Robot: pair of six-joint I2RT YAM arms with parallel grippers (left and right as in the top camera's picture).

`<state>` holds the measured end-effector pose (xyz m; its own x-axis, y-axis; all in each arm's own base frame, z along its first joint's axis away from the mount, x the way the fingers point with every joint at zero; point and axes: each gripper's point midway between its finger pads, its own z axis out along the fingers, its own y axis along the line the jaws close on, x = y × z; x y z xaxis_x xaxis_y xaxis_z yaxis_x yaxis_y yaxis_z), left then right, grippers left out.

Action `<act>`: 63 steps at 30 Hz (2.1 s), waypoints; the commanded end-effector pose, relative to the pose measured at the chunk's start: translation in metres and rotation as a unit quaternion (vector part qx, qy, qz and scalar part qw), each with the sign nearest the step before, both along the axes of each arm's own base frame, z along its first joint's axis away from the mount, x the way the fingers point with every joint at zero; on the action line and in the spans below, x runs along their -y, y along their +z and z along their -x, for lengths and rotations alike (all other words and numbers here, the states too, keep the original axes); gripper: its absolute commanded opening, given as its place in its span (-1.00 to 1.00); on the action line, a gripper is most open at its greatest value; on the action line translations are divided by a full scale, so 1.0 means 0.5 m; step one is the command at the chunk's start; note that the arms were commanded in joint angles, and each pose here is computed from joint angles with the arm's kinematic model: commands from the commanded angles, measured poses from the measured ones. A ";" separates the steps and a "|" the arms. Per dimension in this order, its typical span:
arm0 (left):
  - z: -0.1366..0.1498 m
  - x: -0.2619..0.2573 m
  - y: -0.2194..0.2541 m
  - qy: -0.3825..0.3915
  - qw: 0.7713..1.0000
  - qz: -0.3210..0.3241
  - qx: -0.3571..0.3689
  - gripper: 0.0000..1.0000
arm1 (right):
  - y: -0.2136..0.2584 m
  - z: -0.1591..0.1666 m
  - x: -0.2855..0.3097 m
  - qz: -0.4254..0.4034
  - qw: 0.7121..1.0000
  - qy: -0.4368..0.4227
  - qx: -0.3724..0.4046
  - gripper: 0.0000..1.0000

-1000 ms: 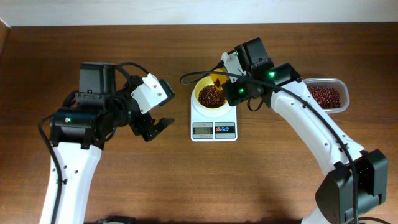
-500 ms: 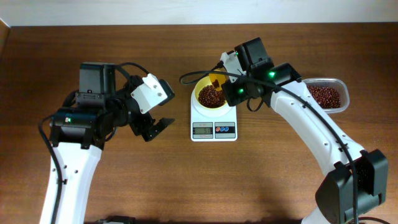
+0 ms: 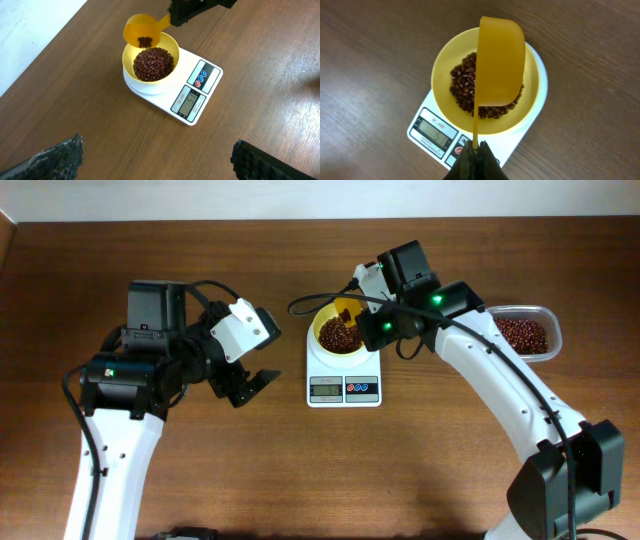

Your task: Scoop item into bowl and weigh 50g on scale

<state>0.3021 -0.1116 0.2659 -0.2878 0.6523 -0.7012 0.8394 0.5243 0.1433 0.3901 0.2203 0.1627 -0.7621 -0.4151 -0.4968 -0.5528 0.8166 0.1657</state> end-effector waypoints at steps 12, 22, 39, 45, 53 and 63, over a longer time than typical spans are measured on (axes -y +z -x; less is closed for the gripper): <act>-0.001 0.001 0.015 0.002 1.000 0.003 0.008 0.97 | 0.067 0.000 -0.014 -0.172 0.983 0.005 -0.064 -0.92; -0.001 0.001 0.015 0.002 1.000 0.003 0.008 0.97 | 0.095 -0.067 0.202 -0.252 0.960 -0.096 -0.071 -0.92; -0.001 0.001 0.015 0.002 1.000 0.003 0.008 0.98 | 0.006 0.043 0.682 0.019 0.929 -0.357 -0.095 -0.92; -0.001 0.001 0.015 0.002 1.000 0.003 0.008 0.98 | 0.024 0.029 0.656 0.182 0.923 -0.334 -0.063 -0.92; -0.001 0.001 0.015 0.002 1.000 0.003 0.008 0.98 | 0.042 0.009 0.614 0.210 0.912 -0.350 -0.039 -0.92; -0.001 0.001 0.015 0.002 1.000 0.003 0.008 0.98 | 0.161 -0.034 0.195 -0.110 0.993 -0.045 0.012 -0.92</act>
<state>0.3021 -0.1116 0.2659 -0.2878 0.6523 -0.7012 0.8394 0.5243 0.1433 0.4202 0.0723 0.2245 -0.8423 -0.0945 -0.5307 -0.3289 0.8702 0.3670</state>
